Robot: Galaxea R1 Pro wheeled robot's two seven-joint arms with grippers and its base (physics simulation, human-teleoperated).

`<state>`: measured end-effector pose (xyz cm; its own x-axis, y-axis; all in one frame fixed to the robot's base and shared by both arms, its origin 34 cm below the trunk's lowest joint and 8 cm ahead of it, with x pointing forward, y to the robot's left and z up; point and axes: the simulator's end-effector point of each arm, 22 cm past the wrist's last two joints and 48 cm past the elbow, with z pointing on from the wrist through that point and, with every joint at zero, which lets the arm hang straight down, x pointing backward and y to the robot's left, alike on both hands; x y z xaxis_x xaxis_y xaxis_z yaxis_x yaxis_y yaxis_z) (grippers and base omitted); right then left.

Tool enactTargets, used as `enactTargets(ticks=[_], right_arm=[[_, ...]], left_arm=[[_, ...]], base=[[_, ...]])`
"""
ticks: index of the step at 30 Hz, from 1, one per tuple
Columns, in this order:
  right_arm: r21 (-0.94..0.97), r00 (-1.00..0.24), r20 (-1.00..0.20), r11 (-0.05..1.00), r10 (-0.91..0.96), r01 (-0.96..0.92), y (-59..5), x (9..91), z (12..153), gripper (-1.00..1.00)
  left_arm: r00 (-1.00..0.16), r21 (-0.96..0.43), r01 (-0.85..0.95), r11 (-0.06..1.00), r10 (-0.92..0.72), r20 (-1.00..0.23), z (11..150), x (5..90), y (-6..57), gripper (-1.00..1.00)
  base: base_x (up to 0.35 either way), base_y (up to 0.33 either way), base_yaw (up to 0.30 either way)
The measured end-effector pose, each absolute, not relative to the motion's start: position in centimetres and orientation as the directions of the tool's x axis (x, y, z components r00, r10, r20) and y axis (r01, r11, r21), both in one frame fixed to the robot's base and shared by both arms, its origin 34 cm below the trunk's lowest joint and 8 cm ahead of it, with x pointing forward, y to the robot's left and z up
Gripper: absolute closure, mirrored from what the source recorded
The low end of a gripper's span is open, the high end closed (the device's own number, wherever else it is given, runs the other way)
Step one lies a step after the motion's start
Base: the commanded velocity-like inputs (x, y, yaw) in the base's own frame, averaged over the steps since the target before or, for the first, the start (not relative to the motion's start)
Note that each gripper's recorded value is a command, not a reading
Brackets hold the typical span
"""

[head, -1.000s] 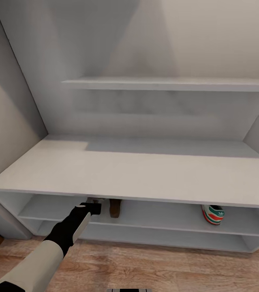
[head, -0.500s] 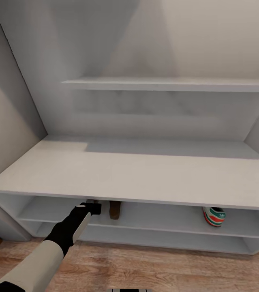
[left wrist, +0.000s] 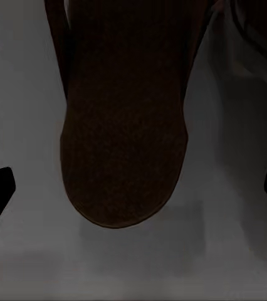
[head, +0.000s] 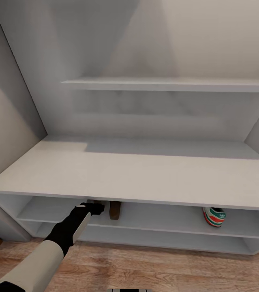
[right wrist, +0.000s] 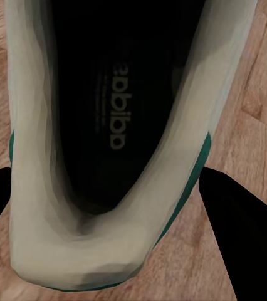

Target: Pick up the two gym shoes and the two sandals from the corridor floor and place them onto the hallstand (shoe rack) in the corridor, making sure they are on the rack and not on the floor. Arrange them so the two gym shoes are next to each other and the two sandals are next to each other.

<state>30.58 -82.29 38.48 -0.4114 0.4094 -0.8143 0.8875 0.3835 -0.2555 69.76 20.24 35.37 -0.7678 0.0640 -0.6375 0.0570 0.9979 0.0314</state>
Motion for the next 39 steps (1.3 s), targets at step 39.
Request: enactTargets(ticks=[39], right_arm=[[-0.256, -0.412, -0.814, 0.384, 0.409, 0.887, -82.3, 30.6, 38.47, 1.0]], left_arm=[[-0.755, 0.04, 0.042, 0.998, 0.058, -0.653, 35.62, 70.11, 20.75, -1.0]], base=[[-0.229, -0.074, 0.0]])
